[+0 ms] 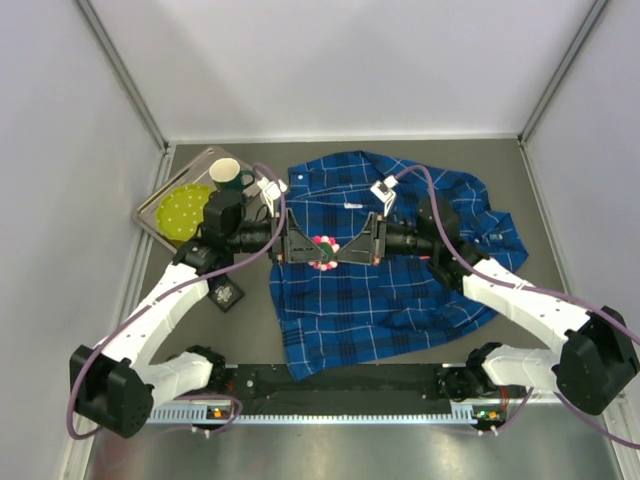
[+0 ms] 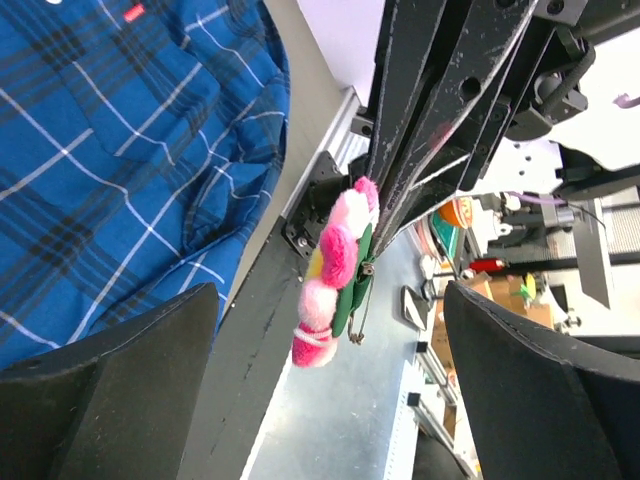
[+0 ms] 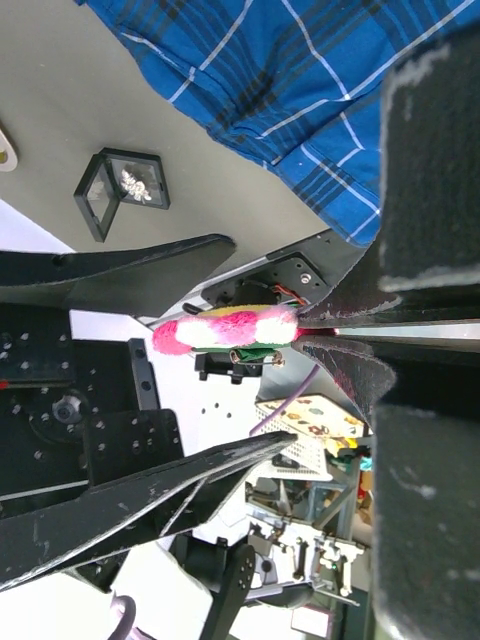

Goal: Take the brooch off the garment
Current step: Pass from the left arm to the right, then pass from the right arm to the left

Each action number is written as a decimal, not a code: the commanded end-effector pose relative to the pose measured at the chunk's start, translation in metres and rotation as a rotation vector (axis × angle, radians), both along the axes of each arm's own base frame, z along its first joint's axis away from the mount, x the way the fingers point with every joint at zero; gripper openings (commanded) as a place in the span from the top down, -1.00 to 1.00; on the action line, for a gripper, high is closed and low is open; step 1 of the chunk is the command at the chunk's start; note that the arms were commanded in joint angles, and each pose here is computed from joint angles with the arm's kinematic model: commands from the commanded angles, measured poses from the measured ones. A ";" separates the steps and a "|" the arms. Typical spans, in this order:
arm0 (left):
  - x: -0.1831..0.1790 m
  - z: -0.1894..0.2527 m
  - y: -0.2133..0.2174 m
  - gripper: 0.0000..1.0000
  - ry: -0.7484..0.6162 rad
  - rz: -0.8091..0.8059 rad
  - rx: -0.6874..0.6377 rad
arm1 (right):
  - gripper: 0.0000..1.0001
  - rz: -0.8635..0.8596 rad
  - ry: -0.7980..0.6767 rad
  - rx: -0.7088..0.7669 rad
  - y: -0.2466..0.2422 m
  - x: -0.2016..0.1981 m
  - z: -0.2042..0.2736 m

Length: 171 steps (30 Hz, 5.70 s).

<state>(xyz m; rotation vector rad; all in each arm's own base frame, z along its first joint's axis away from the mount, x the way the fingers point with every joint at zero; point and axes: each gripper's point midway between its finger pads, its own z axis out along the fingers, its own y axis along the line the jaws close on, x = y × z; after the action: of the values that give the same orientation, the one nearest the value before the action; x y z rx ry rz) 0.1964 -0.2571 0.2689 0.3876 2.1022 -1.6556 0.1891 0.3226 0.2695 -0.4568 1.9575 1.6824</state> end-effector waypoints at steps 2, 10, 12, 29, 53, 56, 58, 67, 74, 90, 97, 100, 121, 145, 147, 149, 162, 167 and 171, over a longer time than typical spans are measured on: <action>0.017 0.013 0.023 -0.92 -0.084 0.144 0.080 | 1.00 -0.013 -0.100 -0.021 -0.008 0.002 0.006; 0.041 0.014 0.085 -0.98 0.064 0.577 0.283 | 1.00 -0.114 -0.419 -0.198 -0.008 0.044 0.004; 0.037 0.008 0.092 -0.98 0.191 0.643 0.313 | 1.00 -0.129 -0.487 -0.243 -0.004 0.048 0.001; 0.032 0.026 0.067 -0.66 0.822 0.772 -0.153 | 1.00 -0.255 -1.177 -0.418 0.035 0.040 0.015; 0.035 0.008 0.077 -0.25 0.850 0.858 -0.044 | 1.00 -0.235 -1.424 -0.557 0.066 0.031 0.011; 0.037 0.010 0.080 -0.26 0.833 0.880 -0.025 | 1.00 -0.240 -1.439 -0.567 0.067 0.031 0.014; 0.038 0.008 0.080 -0.24 0.833 0.884 -0.018 | 1.00 -0.238 -1.451 -0.566 0.069 0.029 0.017; 0.042 0.010 0.079 0.34 0.790 0.865 -0.001 | 1.00 -0.231 -1.475 -0.568 0.076 0.025 0.022; 0.044 0.015 0.077 1.00 0.709 0.828 -0.033 | 0.76 -0.262 -1.416 -0.641 0.072 0.031 0.016; 0.048 0.031 0.075 1.00 -0.012 0.600 0.074 | -0.14 0.008 -0.125 -0.264 0.048 -0.039 -0.016; 0.024 0.038 0.064 1.00 -0.030 0.499 -0.042 | -0.15 0.085 0.089 -0.014 0.059 -0.020 0.010; 0.021 0.037 0.062 1.00 -0.012 0.488 -0.079 | -0.15 0.067 0.084 0.031 0.066 -0.011 0.014; 0.013 0.040 0.060 1.00 0.080 0.496 -0.176 | 0.03 -0.034 0.062 0.210 0.047 0.009 0.032; 0.011 0.041 0.059 1.00 0.075 0.485 -0.174 | 0.32 -0.011 0.106 0.232 0.054 0.023 0.032; 0.010 0.043 0.060 1.00 0.069 0.486 -0.177 | 0.40 -0.004 0.102 0.239 0.055 0.023 0.035; 0.010 0.041 0.060 1.00 0.069 0.486 -0.173 | 0.47 -0.009 0.100 0.241 0.055 0.024 0.035; 0.013 0.026 0.077 0.12 0.047 0.595 -0.038 | 1.00 -0.005 0.083 0.259 0.056 0.023 0.038; 0.008 0.045 0.115 -0.98 -0.106 0.789 0.079 | 1.00 -0.010 0.073 0.262 0.059 0.026 0.032; -0.008 0.064 0.158 -0.98 -0.214 0.960 0.207 | 1.00 -0.004 0.064 0.217 0.075 0.033 0.010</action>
<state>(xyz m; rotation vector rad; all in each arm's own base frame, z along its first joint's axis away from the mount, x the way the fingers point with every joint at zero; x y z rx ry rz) 0.1965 -0.1485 0.3152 -0.3120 1.9006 -1.1270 0.2139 0.3817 0.2694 -0.2371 1.8891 1.9255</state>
